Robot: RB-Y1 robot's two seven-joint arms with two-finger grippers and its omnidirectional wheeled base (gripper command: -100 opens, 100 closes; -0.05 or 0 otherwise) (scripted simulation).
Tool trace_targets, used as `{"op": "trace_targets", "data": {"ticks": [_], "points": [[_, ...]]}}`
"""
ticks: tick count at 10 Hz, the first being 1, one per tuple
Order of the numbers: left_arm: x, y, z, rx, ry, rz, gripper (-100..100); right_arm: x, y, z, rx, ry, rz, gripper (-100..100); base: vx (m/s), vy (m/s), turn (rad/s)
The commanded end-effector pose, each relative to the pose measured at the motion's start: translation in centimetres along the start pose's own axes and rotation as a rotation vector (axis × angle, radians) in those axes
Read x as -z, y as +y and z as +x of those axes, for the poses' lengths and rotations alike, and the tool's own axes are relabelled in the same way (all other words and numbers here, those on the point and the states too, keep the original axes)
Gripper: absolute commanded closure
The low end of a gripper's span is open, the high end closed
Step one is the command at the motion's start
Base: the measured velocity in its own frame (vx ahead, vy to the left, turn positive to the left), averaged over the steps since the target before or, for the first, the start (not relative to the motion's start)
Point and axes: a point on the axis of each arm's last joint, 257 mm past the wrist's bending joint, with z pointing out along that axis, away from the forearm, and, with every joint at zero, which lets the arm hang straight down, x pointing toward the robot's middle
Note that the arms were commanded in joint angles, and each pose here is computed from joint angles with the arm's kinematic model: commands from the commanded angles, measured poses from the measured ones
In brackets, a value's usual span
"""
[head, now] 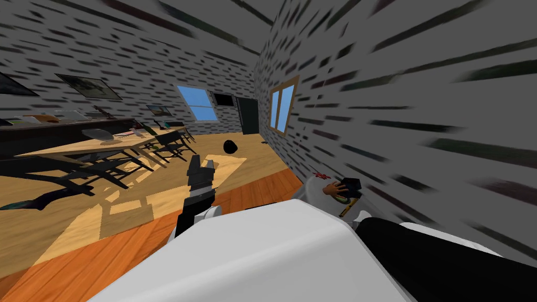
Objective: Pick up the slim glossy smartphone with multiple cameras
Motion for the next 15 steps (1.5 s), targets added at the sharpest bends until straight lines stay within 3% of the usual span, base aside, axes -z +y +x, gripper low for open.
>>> {"op": "trace_targets", "data": {"ticks": [1, 7, 9, 10, 11, 12, 15], "points": [[0.0, 0.0, 0.0, 0.000, 0.000, 0.000, 0, 0.4, -0.7, 0.2, 0.034, 0.027, 0.004, -100, -0.032, -0.059, 0.045], [0.0, 0.0, 0.0, 0.000, 0.000, 0.000, 0, 2.8, -5.5, 1.0, 0.258, 0.194, 0.039, -100, -0.049, -0.095, 0.071], [0.0, 0.0, 0.0, 0.000, 0.000, 0.000, 0, 3.3, -6.6, 1.0, 0.307, 0.229, 0.046, -100, -0.063, -0.122, 0.034], [0.0, 0.0, 0.0, 0.000, 0.000, 0.000, 0, 3.0, -6.3, 1.0, 0.292, 0.219, 0.044, -100, -0.026, -0.048, 0.011], [0.0, 0.0, 0.0, 0.000, 0.000, 0.000, 0, 3.1, -6.4, 1.0, 0.294, 0.221, 0.045, 0, -0.004, -0.010, 0.000], [0.0, 0.0, 0.0, 0.000, 0.000, 0.000, 0, 2.7, -6.0, 2.2, 0.271, 0.222, 0.050, -100, -0.008, -0.002, 0.198], [0.0, 0.0, 0.0, 0.000, 0.000, 0.000, 0, 2.0, -5.1, 4.0, 0.234, 0.225, 0.056, -100, -0.007, 0.001, 0.133]]}}
